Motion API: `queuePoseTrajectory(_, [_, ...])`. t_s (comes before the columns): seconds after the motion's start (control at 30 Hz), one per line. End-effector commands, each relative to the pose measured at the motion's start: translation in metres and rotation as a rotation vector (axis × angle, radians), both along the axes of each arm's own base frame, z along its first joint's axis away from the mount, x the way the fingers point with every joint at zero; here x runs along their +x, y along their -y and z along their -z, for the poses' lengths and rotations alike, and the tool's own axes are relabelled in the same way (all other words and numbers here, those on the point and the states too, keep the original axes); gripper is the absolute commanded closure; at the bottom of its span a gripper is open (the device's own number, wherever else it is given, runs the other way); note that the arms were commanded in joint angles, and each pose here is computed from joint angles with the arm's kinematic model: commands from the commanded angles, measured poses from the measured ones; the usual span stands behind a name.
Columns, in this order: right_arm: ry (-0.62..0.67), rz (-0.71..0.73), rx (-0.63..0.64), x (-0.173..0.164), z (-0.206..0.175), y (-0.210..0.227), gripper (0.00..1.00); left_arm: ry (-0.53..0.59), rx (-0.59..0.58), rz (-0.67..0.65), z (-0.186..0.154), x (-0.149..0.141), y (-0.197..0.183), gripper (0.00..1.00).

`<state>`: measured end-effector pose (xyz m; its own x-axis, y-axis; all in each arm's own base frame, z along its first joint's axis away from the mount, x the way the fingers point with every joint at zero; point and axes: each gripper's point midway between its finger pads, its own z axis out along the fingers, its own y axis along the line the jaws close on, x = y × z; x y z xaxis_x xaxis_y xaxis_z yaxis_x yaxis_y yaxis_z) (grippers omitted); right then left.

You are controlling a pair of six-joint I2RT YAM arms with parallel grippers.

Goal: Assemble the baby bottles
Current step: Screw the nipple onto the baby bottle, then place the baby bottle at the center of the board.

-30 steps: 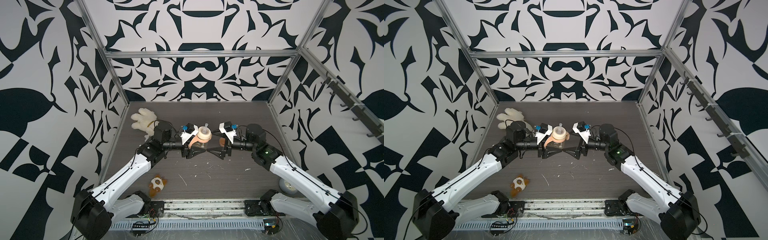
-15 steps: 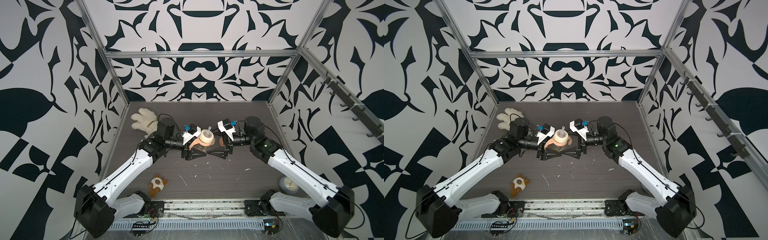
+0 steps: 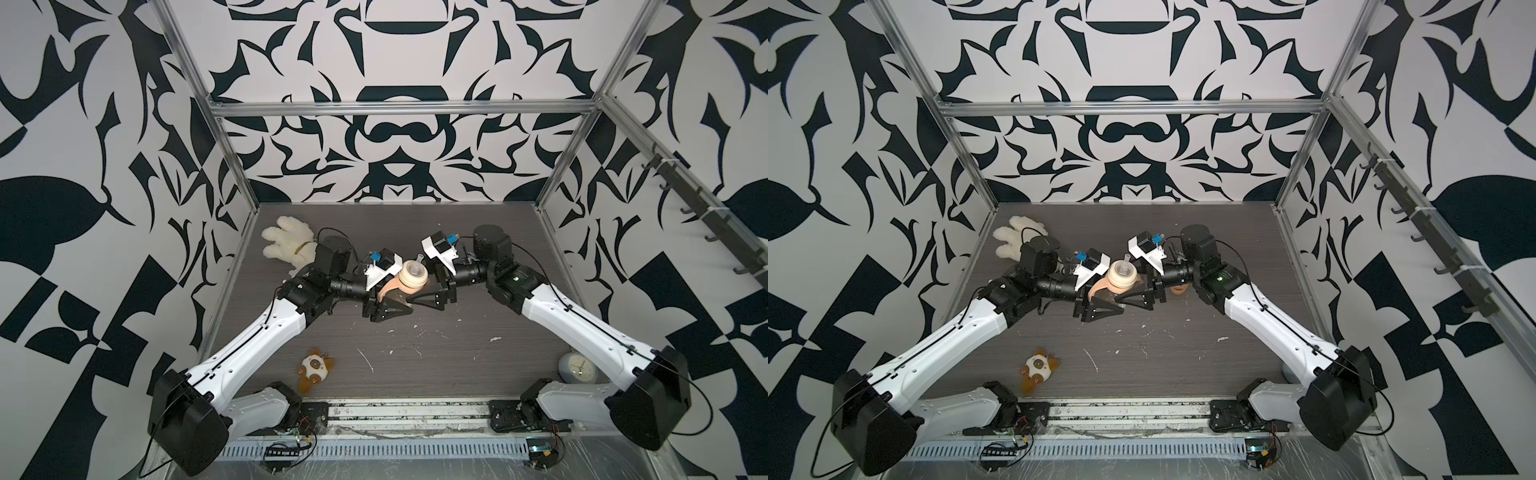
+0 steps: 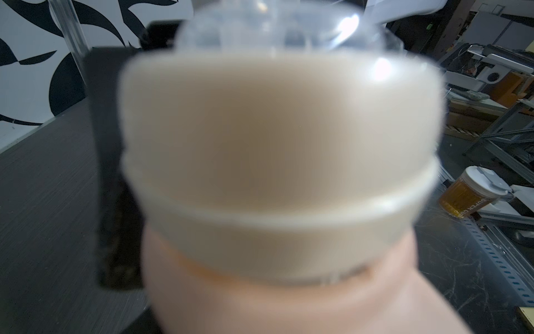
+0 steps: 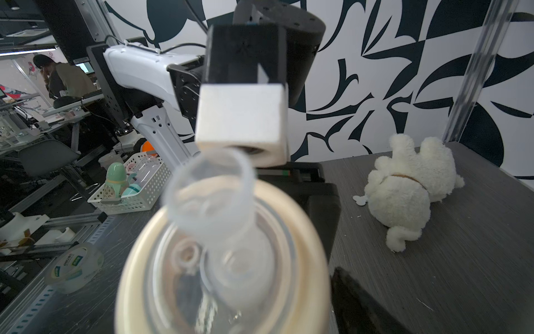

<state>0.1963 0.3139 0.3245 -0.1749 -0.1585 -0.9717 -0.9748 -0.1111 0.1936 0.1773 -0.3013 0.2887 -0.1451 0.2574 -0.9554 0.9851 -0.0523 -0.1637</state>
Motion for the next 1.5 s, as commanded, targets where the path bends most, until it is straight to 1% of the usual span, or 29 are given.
queuePoseTrajectory(0.0, [0.063, -0.034, 0.026, -0.008, -0.019, -0.001, 0.22, 0.035, -0.030, 0.011, -0.013, -0.001, 0.002, 1.00])
queuePoseTrajectory(0.07, [0.066, -0.040, 0.027, -0.009, -0.019, -0.002, 0.31, 0.031, -0.026, 0.007, -0.012, 0.001, 0.002, 1.00])
queuePoseTrajectory(0.17, [0.077, -0.030, 0.023, -0.009, -0.018, -0.002, 0.40, 0.030, -0.028, 0.008, -0.013, 0.001, 0.003, 1.00])
queuePoseTrajectory(0.23, [0.084, -0.018, 0.019, -0.007, -0.016, -0.001, 0.52, 0.031, -0.027, -0.002, -0.012, 0.003, 0.003, 1.00])
queuePoseTrajectory(0.3, [0.092, -0.016, 0.022, -0.007, -0.018, -0.001, 0.61, 0.028, -0.026, -0.007, -0.013, 0.003, 0.003, 1.00])
queuePoseTrajectory(0.37, [0.103, -0.014, 0.028, -0.008, -0.020, -0.001, 0.67, 0.023, -0.028, -0.009, -0.013, 0.004, 0.003, 1.00])
queuePoseTrajectory(0.4, [0.111, -0.009, 0.031, -0.008, -0.021, -0.001, 0.70, 0.021, -0.030, -0.014, -0.014, 0.005, 0.004, 0.97])
queuePoseTrajectory(0.5, [0.136, 0.024, 0.034, -0.003, -0.021, 0.000, 0.73, 0.018, -0.023, -0.045, -0.012, 0.011, 0.004, 0.62])
queuePoseTrajectory(0.53, [0.145, 0.042, 0.036, -0.001, -0.022, 0.000, 0.74, 0.016, -0.021, -0.060, -0.010, 0.013, 0.005, 0.29])
queuePoseTrajectory(0.57, [0.154, 0.066, 0.039, 0.003, -0.024, 0.000, 0.77, 0.015, -0.018, -0.069, -0.008, 0.015, 0.005, 0.00])
queuePoseTrajectory(0.63, [0.170, 0.114, 0.040, 0.011, -0.027, 0.002, 0.84, 0.009, -0.013, -0.088, -0.005, 0.019, 0.005, 0.01])
queuePoseTrajectory(0.7, [0.177, 0.154, 0.043, 0.019, -0.030, 0.004, 0.94, 0.004, -0.005, -0.134, -0.003, 0.027, 0.005, 0.01])
queuePoseTrajectory(0.73, [0.179, 0.180, 0.041, 0.025, -0.031, 0.007, 1.00, -0.002, 0.010, -0.156, 0.000, 0.031, 0.004, 0.00])
queuePoseTrajectory(0.83, [0.170, 0.282, 0.027, 0.047, -0.029, 0.015, 1.00, -0.004, 0.037, -0.221, 0.012, 0.039, 0.000, 0.01])
queuePoseTrajectory(0.97, [0.160, 0.352, 0.027, 0.064, -0.029, 0.024, 1.00, 0.006, 0.045, -0.395, 0.028, 0.063, -0.011, 0.01])
queuePoseTrajectory(1.07, [0.161, 0.382, 0.015, 0.074, -0.024, 0.024, 1.00, 0.008, 0.051, -0.547, 0.037, 0.087, -0.025, 0.01])
queuePoseTrajectory(1.17, [0.150, 0.400, -0.007, 0.083, -0.012, 0.022, 1.00, -0.010, 0.058, -0.666, 0.042, 0.107, -0.042, 0.01])
queuePoseTrajectory(1.27, [0.143, 0.439, -0.052, 0.098, 0.013, 0.020, 1.00, -0.017, 0.047, -0.815, 0.045, 0.124, -0.067, 0.01])
queuePoseTrajectory(1.33, [0.140, 0.474, -0.069, 0.110, 0.032, 0.020, 1.00, -0.028, 0.021, -0.863, 0.043, 0.124, -0.082, 0.01])
queuePoseTrajectory(1.47, [0.091, 0.526, -0.100, 0.134, 0.075, 0.013, 1.00, 0.016, -0.076, -0.852, 0.025, 0.100, -0.094, 0.01])
